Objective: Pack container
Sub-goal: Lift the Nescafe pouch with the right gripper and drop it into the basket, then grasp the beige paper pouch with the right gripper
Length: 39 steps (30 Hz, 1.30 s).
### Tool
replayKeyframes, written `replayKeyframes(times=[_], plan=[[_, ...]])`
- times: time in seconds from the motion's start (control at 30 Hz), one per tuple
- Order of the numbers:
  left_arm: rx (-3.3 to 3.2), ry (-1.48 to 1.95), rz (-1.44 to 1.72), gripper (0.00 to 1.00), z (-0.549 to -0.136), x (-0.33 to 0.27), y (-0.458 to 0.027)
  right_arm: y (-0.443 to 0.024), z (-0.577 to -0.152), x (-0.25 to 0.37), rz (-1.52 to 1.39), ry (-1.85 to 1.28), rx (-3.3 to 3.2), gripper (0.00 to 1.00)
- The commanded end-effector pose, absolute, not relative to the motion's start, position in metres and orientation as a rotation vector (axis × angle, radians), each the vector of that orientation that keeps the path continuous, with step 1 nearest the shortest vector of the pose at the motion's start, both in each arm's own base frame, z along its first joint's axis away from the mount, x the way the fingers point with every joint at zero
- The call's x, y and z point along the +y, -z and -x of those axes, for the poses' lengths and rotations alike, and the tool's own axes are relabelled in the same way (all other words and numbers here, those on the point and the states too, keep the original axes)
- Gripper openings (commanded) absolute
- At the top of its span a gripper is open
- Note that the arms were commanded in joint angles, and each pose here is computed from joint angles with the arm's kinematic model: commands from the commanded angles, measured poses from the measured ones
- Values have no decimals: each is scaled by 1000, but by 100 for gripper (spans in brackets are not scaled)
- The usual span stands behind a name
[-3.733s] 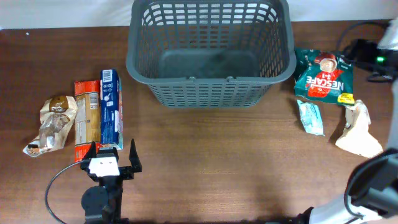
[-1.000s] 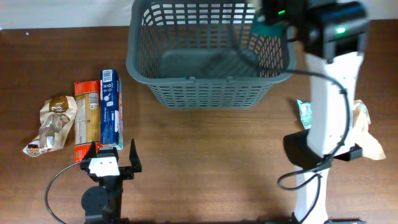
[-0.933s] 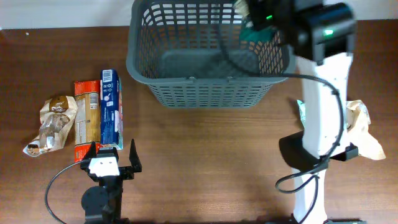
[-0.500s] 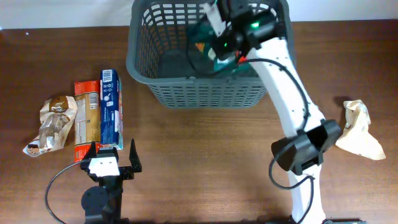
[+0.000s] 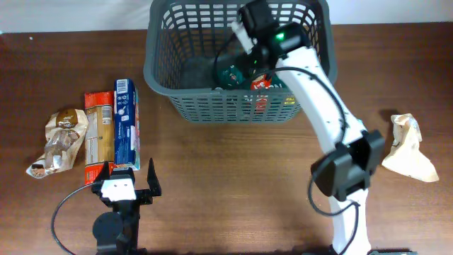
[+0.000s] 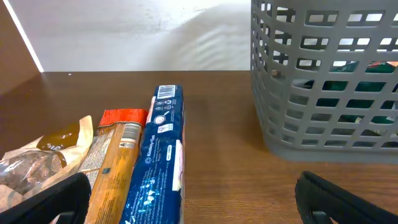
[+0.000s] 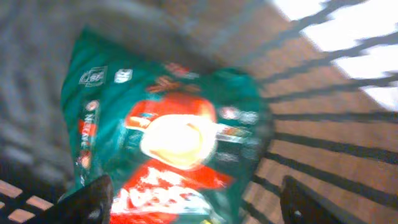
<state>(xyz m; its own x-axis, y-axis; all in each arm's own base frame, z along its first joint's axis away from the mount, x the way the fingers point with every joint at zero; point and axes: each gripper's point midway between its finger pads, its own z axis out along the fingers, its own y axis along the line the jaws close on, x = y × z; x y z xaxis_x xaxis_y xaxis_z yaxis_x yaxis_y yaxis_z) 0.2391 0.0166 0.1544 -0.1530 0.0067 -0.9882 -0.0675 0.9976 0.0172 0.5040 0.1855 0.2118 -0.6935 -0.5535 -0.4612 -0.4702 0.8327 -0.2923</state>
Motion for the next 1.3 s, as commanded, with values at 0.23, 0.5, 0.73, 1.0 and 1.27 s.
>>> replayKeyframes(times=[0.23,0.5,0.73,1.0,1.27], plan=[[1725,-53,43,99,-239,15,-152,-463,-416,-50,51,470,2085,94],[1725,-53,43,99,-239,15,-152,-351,-396,-203,-331,419,2311,95],[1725,-53,43,99,-239,15,-152,-154,-354,-233,-496,310,2728,93],[1725,-53,43,99,-239,15,-152,-73,-332,-222,-447,286,2860,95],[1725,-53,43,99,-239,15,-152,-8,-311,-210,-506,197,3027,92]])
